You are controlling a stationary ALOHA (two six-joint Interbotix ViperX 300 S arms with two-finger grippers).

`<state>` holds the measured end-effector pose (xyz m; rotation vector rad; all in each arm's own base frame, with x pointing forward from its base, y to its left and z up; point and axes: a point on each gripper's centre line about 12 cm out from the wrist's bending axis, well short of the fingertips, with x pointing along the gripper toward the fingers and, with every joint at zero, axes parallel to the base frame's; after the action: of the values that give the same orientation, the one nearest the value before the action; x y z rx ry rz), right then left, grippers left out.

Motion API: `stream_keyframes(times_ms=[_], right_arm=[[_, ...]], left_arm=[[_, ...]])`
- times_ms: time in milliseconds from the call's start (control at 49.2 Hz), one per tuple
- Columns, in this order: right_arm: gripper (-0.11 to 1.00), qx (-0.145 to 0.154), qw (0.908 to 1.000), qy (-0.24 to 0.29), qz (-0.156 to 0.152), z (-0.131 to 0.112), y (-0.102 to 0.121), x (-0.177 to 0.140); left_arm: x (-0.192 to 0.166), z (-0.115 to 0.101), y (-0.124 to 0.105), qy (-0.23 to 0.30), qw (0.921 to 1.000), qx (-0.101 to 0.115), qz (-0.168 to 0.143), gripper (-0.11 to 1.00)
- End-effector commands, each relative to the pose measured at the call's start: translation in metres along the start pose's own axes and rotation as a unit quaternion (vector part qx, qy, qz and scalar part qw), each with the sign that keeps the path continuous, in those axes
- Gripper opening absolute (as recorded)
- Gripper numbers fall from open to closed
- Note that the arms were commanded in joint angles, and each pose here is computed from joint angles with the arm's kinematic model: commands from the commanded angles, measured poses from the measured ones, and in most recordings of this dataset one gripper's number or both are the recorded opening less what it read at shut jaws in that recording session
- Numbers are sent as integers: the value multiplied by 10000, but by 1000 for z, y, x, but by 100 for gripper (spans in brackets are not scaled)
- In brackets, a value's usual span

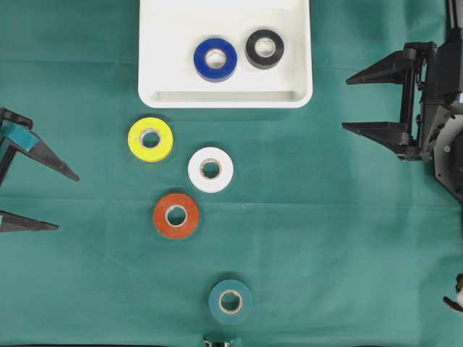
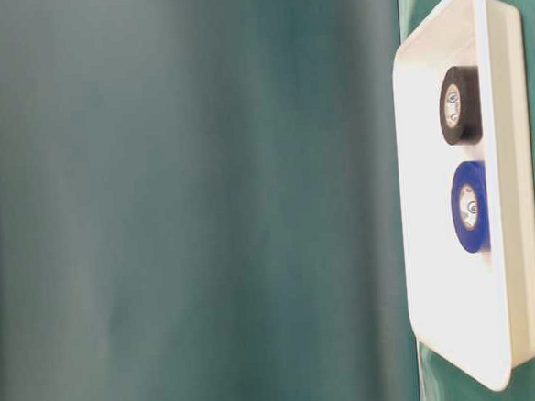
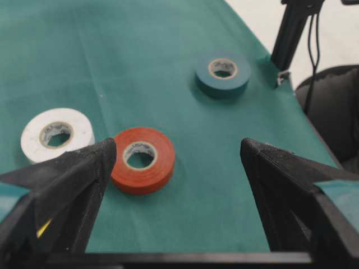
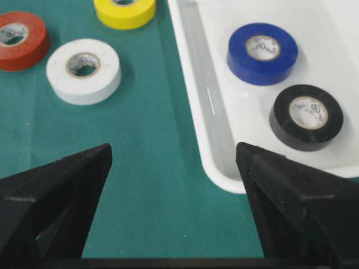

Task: Pick up the tape from a random location and place it into the white case.
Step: 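Move the left gripper toward the red-orange tape roll, then lower the left gripper over the red-orange roll's hole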

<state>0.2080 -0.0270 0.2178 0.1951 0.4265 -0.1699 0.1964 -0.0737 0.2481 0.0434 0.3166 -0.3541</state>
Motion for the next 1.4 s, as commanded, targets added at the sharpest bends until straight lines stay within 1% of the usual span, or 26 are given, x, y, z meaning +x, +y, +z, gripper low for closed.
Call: stream_keyframes(times_ms=[0, 244, 386, 509, 692, 936, 1119, 1261, 1383], right_arm=[[90, 5, 9999, -137, 19, 11, 2, 0], [90, 5, 9999, -137, 19, 11, 2, 0], [90, -14, 9999, -143, 27, 11, 2, 0], [90, -11, 9999, -144, 20, 12, 2, 0], [90, -34, 9999, -130, 16, 11, 2, 0], [90, -41, 9999, -115, 10, 11, 1, 0], [90, -37, 9999, -114, 16, 11, 2, 0], [89, -37, 9999, -114, 16, 11, 2, 0], [90, -37, 10000, -85, 8, 10, 2, 0]], left_arm=[[1, 5, -1, -69, 10000, 12, -15, 98], [4, 8, -1, -215, 9998, 4, -15, 98], [12, 14, 0, -307, 9995, 25, -6, 98], [21, 19, -1, -284, 9996, 50, -12, 98], [43, 29, -1, -199, 9998, 51, -10, 98], [83, 56, 1, -123, 9999, 98, 35, 98], [111, 66, 8, 15, 9999, 105, 129, 98], [123, 66, 14, 323, 9992, 98, 196, 98], [126, 65, 18, 491, 9985, 72, 250, 98]])
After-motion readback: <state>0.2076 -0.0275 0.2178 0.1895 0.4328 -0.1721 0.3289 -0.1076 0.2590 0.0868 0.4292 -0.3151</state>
